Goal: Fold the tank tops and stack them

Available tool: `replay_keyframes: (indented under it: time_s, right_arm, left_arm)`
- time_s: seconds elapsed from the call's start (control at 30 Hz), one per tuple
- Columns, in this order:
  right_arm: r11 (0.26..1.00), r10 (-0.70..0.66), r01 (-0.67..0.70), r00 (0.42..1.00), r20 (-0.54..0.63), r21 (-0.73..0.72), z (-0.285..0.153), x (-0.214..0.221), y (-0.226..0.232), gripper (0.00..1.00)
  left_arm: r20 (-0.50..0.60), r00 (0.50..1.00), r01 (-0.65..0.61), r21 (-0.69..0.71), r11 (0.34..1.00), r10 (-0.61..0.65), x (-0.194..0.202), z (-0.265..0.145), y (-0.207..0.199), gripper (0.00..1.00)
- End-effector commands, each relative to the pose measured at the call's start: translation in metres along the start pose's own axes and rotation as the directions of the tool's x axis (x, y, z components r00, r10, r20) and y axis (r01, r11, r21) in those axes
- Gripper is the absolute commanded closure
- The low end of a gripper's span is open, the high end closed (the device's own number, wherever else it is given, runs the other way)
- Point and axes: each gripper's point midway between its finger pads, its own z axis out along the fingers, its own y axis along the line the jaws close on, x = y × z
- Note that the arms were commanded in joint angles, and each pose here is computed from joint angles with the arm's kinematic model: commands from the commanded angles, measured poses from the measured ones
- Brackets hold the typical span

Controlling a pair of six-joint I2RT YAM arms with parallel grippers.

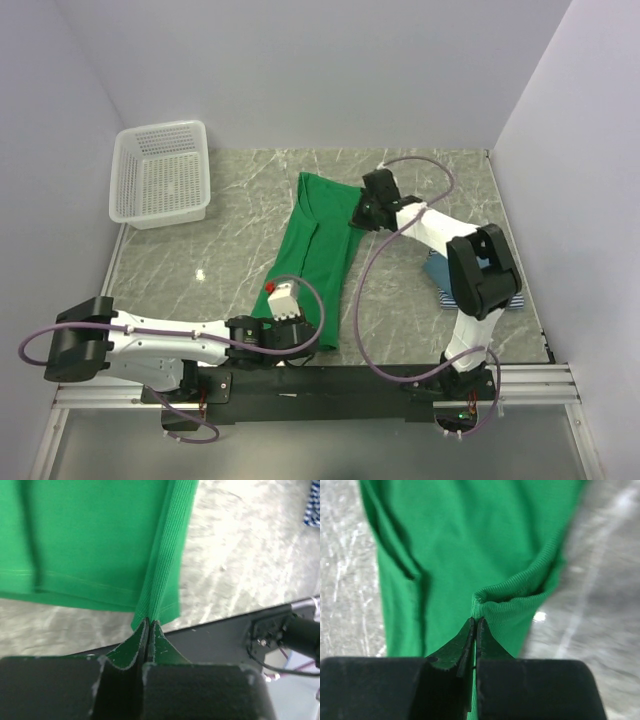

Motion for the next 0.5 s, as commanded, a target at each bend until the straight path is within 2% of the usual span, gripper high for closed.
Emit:
replay_keyframes:
  time_s: [0.0,0.17,0.47]
  right_arm:
    - [1.0,-0.011,0.01,0.999,0.04,0.023,0.01,-0.012,0.018,1.0]
    - [0.999,-0.044,0.044,0.999,0.02,0.012,0.027,-0.007,0.046,1.0]
    - [0.996,-0.081,0.081,0.997,0.0,0.029,0.046,0.004,0.066,1.0]
  left_arm:
    - [0.032,0.997,0.072,-0.057,0.996,-0.071,-0.009,-0.005,0.02,0.99]
    - [0.048,0.995,0.089,-0.134,0.987,-0.083,-0.015,-0.006,0.048,0.99]
    - [0.047,0.993,0.117,-0.207,0.971,-0.109,-0.023,-0.002,0.083,0.99]
